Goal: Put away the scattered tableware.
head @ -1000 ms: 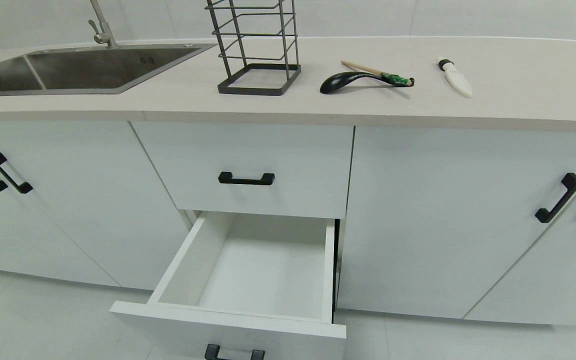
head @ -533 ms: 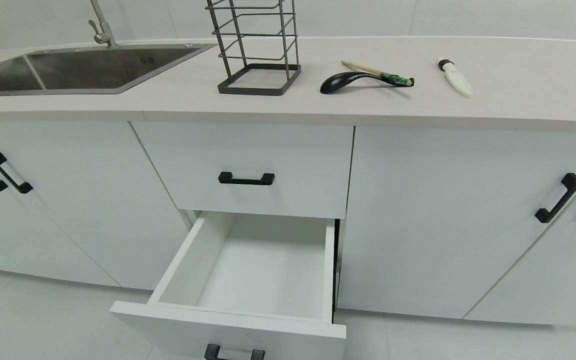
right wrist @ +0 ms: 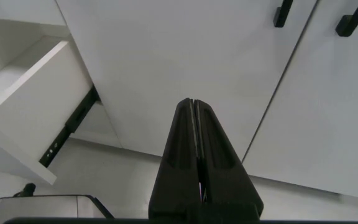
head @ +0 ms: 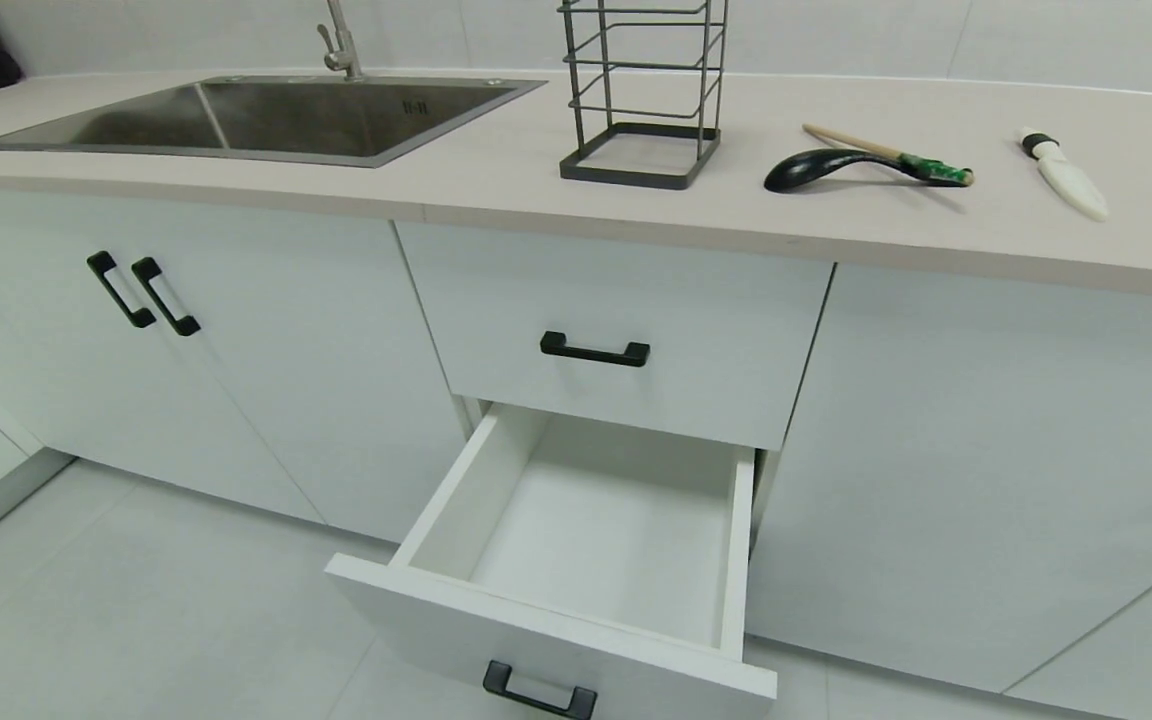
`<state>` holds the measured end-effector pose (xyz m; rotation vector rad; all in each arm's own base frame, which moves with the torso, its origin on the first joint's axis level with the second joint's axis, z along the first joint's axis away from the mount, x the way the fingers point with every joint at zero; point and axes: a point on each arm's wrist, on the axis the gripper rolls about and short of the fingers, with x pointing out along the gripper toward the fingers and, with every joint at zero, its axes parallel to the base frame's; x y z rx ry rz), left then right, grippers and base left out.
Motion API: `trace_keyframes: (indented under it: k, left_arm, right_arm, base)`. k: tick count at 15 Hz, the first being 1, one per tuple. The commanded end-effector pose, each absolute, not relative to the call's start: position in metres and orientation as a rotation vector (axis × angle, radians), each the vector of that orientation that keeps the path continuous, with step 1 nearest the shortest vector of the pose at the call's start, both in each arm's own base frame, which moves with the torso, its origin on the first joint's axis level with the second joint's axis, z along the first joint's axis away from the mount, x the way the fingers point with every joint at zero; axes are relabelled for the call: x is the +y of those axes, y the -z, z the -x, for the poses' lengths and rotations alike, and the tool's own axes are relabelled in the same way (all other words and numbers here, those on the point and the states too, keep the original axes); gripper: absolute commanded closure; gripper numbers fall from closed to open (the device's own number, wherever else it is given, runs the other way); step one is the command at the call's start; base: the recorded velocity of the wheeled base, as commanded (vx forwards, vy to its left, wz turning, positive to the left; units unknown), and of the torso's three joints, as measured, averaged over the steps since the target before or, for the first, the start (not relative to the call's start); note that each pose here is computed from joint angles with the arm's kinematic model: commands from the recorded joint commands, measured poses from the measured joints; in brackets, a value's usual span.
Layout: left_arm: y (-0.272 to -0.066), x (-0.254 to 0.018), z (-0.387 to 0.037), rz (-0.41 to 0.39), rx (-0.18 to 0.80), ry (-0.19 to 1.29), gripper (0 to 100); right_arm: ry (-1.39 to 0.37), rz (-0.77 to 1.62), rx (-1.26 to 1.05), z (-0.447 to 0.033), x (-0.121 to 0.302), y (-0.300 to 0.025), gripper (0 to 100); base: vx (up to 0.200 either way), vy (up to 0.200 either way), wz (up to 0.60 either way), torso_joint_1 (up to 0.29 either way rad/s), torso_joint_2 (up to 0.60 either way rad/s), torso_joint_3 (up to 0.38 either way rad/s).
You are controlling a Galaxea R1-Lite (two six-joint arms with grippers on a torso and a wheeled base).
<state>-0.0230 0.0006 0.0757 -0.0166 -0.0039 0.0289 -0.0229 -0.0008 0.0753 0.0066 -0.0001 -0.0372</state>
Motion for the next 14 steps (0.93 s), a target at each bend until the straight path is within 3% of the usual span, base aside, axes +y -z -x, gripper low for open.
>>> trace_keyframes:
  k: [1, 3, 14]
  left_arm:
    - [-0.076, 0.0006, 0.0228, 0.035, -0.005, -0.031, 0]
    - [-0.0761, 0.0006, 0.0229, 0.035, -0.004, -0.031, 0]
    - [-0.0756, 0.0016, 0.0229, -0.018, -0.001, -0.075, 0]
  right_arm:
    - [0.037, -0.006, 0.001, 0.0228, -0.0008, -0.0753, 100]
    - [0.037, -0.006, 0.001, 0.0228, -0.0008, -0.0753, 100]
    - [0.037, 0.0, 0.003, 0.0228, -0.0008, -0.0752, 100]
  base:
    - [0.2, 0.0, 0.0, 0.007, 0.0, 0.007]
    - [0.2, 0.0, 0.0, 0.0, 0.0, 0.0]
    - [0.0, 0.0, 0.0, 0.0, 0.0, 0.0]
